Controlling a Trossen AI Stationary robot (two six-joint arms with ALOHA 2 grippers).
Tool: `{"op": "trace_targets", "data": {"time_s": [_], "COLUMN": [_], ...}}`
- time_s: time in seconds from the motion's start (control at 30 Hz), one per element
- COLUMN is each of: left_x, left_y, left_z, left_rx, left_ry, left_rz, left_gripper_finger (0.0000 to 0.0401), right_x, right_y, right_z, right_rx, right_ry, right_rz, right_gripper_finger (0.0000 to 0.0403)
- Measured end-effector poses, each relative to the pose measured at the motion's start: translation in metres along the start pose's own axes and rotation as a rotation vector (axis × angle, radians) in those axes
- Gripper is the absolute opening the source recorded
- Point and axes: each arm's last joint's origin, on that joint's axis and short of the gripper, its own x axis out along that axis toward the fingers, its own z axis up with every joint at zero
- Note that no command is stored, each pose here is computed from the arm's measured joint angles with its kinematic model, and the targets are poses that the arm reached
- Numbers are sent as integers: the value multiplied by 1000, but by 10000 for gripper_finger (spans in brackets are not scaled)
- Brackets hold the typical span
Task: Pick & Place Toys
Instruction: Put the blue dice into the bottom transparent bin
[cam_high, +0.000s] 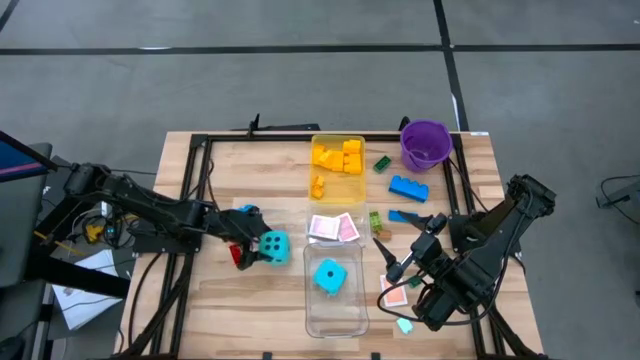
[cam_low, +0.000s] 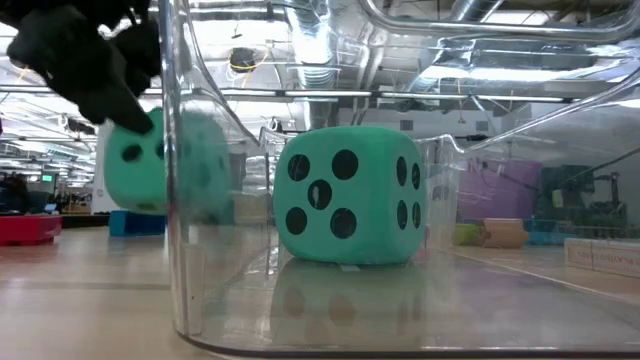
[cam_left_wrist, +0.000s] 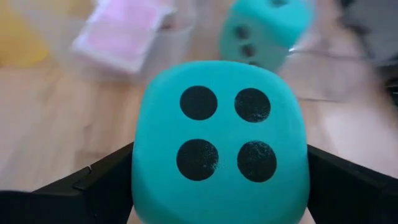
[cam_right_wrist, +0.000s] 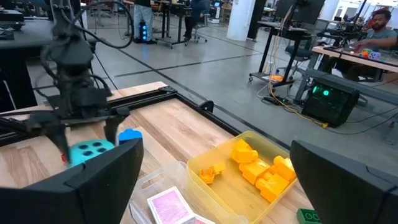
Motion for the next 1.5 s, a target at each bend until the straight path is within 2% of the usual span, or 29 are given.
{"op": "trace_targets", "data": {"time_s": [0.2, 0.4, 0.57, 0.8, 1.2, 1.5], "left_x": [-18, -29, -26, -10, 44, 87], "left_y": [-18, -36, -52, -75, -120, -125], "left_z": [8, 12, 18, 41, 81, 94], "left_rx": [47, 87, 121, 202, 350, 370], "left_ry": [-93, -190, -284, -381, -349, -311], "left_rz": [-184, -294, -356, -361, -313, -259], "left_gripper_finger": [364, 363, 363, 363, 364, 363], "right_x": [0, 0, 0, 0, 0, 1], "right_y": [0, 0, 0, 0, 0, 0], "right_z": [0, 0, 0, 0, -1, -1], "right_rx": [0, 0, 0, 0, -4, -2], "right_ry": [0, 1, 2, 2, 25, 25], "right_rz": [0, 0, 0, 0, 2, 0], "right_gripper_finger": [398, 398, 398, 398, 398, 398]}}
